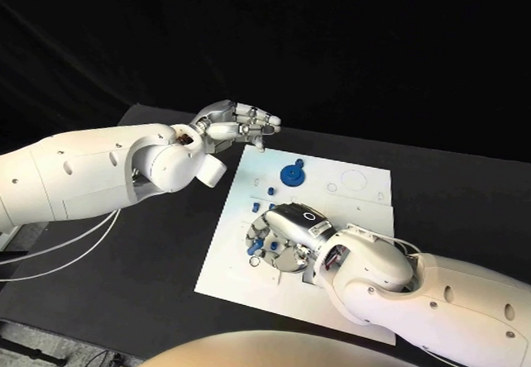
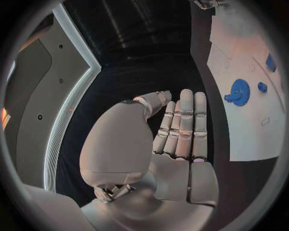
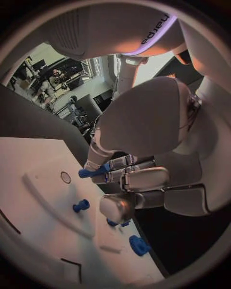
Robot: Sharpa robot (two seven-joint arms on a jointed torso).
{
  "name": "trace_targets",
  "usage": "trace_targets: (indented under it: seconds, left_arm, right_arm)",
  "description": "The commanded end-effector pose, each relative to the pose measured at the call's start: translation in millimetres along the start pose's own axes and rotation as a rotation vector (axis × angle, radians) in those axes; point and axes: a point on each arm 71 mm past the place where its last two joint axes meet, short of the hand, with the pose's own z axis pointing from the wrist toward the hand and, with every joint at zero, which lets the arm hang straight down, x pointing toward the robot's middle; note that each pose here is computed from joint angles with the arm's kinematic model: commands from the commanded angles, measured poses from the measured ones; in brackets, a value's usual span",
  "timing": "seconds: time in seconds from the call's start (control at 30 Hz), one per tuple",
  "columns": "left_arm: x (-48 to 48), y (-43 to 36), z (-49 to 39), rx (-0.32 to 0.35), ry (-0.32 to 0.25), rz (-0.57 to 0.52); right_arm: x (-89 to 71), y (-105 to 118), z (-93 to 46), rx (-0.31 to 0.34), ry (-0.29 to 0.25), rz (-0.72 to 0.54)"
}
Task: Assemble the parts on the task board
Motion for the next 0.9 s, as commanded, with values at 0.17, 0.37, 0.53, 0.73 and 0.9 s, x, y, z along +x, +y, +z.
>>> trace_targets:
  seconds: [0.17, 0.37, 0.53, 0.73, 0.9]
  left_arm:
    - [2.7, -0.9, 0.9, 0.005, 0.023, -0.005]
    - [2.7, -0.8, 0.9, 0.004, 0.024, -0.005]
    - [1.8, -0.7, 0.6, 0.003, 0.021, -0.004]
    - [1.2, -0.7, 0.3, 0.003, 0.020, -0.004]
    - [0.9, -0.6, 0.2, 0.002, 0.020, -0.004]
  right_arm:
    - [7.0, -3.1, 0.3, 0.002, 0.059, -0.039]
    - [9.0, -4.6, -0.3, 0.010, 0.080, -0.053]
    - [10.1, -5.6, -2.0, 0.014, 0.099, -0.060]
    - [10.6, -3.9, -2.6, 0.009, 0.102, -0.061]
    - [11.0, -2.9, -2.5, 0.007, 0.103, -0.060]
